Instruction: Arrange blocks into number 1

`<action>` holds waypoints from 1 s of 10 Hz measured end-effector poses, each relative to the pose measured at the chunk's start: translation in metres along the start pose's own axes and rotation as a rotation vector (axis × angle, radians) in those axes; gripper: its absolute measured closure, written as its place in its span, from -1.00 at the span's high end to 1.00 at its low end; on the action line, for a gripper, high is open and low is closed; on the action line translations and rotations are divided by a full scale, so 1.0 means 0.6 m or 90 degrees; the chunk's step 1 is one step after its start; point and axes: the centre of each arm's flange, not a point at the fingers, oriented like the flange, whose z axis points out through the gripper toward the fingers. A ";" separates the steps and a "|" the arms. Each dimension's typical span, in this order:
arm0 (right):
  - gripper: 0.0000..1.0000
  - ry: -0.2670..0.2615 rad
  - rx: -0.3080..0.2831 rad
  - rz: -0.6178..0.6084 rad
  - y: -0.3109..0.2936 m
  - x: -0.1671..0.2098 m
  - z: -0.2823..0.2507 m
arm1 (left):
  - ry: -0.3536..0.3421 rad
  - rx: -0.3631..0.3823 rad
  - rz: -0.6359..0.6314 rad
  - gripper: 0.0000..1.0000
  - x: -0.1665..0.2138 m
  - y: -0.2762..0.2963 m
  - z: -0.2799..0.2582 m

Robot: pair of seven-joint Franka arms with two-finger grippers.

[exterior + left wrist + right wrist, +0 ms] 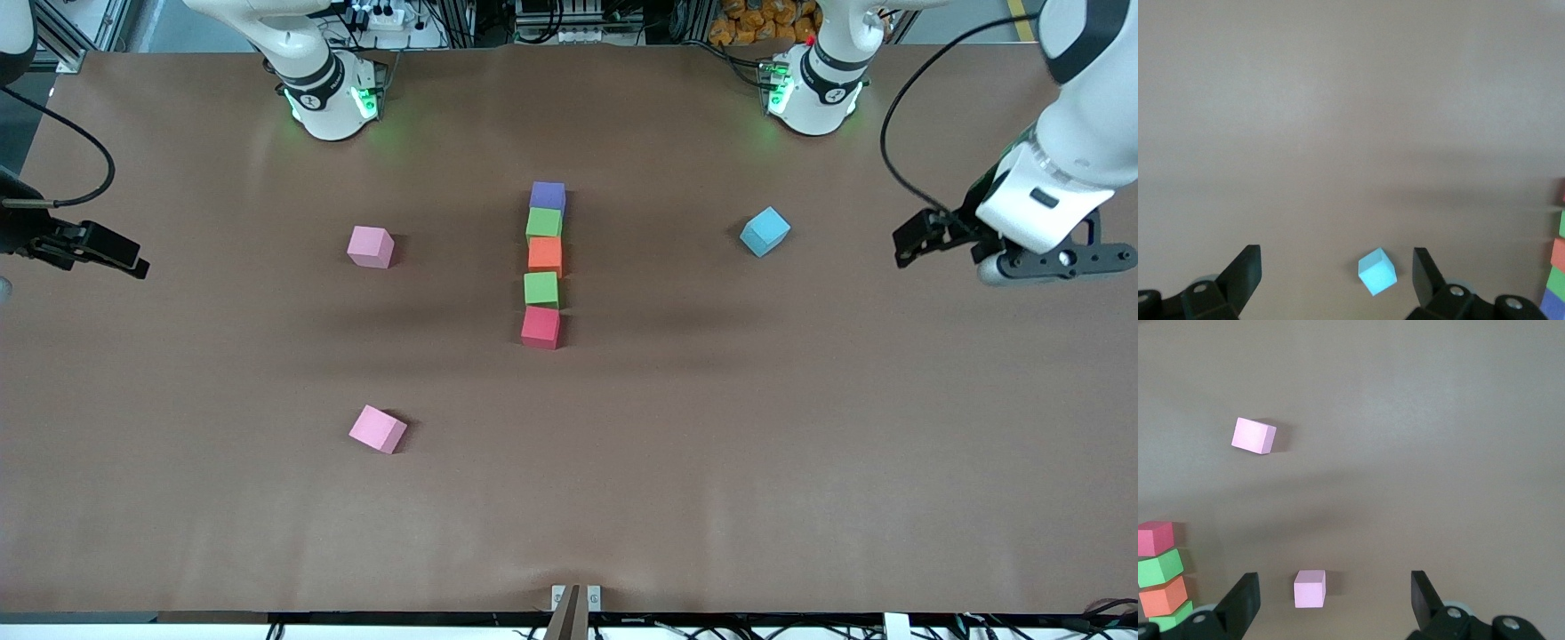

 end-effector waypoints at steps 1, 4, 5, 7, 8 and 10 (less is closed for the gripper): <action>1.00 0.000 0.000 0.000 0.000 0.000 0.000 | -0.007 0.004 0.007 1.00 -0.008 -0.003 -0.020; 1.00 0.000 0.000 0.000 0.000 0.000 0.000 | 0.006 0.013 0.007 1.00 -0.019 -0.010 -0.079; 1.00 0.000 0.000 0.000 0.000 0.000 0.000 | 0.015 0.012 0.006 1.00 -0.021 -0.012 -0.094; 1.00 0.000 0.000 -0.001 -0.001 0.000 0.000 | 0.021 0.011 0.007 1.00 -0.026 -0.013 -0.106; 1.00 0.000 0.000 -0.001 -0.001 0.000 0.000 | 0.019 0.012 0.007 1.00 -0.027 -0.013 -0.106; 1.00 0.000 0.000 -0.001 -0.001 0.000 0.000 | 0.014 0.013 0.007 1.00 -0.028 -0.013 -0.105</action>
